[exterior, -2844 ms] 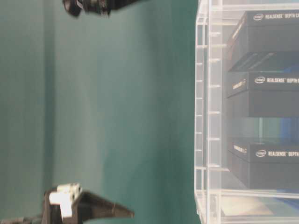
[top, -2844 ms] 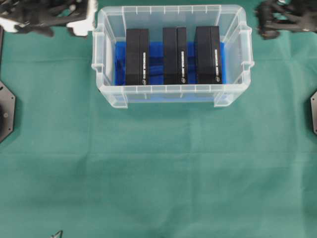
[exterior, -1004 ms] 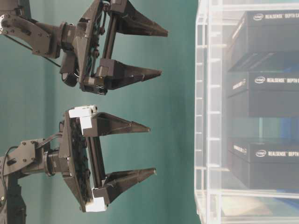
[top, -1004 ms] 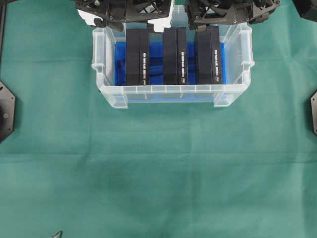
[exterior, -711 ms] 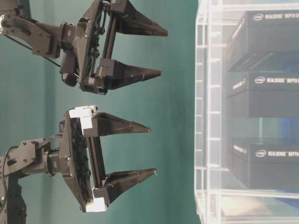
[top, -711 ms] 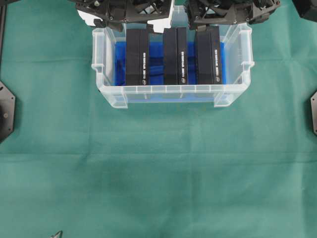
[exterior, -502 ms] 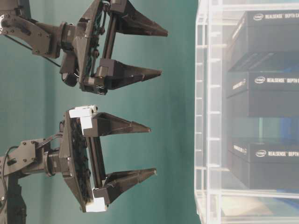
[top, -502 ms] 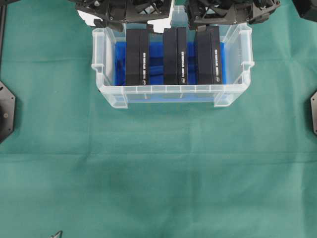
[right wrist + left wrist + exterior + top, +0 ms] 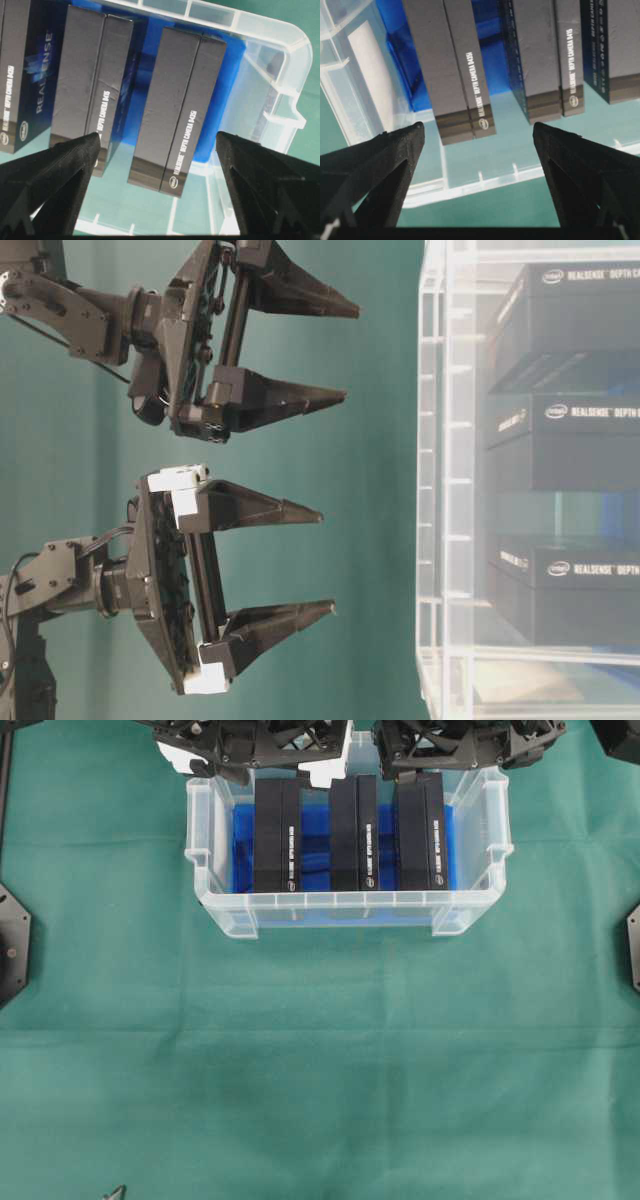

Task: Take the box out of the case with both arms.
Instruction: 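Lower both open grippers around the left and right boxes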

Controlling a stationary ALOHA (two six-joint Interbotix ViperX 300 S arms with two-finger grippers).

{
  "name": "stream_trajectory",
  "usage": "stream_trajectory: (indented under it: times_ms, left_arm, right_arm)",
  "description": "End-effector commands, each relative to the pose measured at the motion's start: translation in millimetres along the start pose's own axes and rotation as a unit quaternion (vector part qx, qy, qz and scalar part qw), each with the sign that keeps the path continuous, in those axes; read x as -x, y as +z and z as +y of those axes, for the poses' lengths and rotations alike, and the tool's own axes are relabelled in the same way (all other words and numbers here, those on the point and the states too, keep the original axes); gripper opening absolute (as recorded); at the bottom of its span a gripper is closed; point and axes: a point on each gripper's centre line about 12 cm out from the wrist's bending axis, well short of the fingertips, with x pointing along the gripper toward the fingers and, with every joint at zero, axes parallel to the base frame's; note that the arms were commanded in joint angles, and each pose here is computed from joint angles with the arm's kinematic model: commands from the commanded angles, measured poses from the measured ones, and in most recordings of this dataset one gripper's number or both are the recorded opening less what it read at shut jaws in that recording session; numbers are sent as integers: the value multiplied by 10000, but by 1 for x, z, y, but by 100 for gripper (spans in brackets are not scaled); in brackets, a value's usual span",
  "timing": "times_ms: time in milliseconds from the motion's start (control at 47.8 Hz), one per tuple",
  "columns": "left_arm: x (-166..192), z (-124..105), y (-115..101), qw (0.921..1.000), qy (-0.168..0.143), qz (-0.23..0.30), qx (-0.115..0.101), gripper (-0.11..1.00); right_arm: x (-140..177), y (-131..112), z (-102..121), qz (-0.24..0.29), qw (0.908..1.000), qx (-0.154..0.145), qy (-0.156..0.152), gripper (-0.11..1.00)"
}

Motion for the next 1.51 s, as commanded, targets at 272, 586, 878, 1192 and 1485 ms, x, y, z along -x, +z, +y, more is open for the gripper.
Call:
stream_trajectory:
  times_ms: [272,586,878,1192,1485]
  left_arm:
    - [8,0,-1,9999,-107,-63,-4,85]
    - [1,0,-4,9999,-105,-53,-25,85]
    - [-23,6,-8,9999,51,-69,-77,85]
    - [-54,12,-11,9999,10,-89,-84,85]
    - [-73,18,-11,9999,48,-76,-53,85]
  right_arm:
    - [12,1,4,-80,9998,4,178,95]
    - [3,-3,5,-30,9999,55,88,95]
    - [-12,-7,2,13,9999,99,-56,95]
    - [-39,-13,-4,12,10000,33,-35,95]
    - [-67,-20,-10,56,9999,56,-105,95]
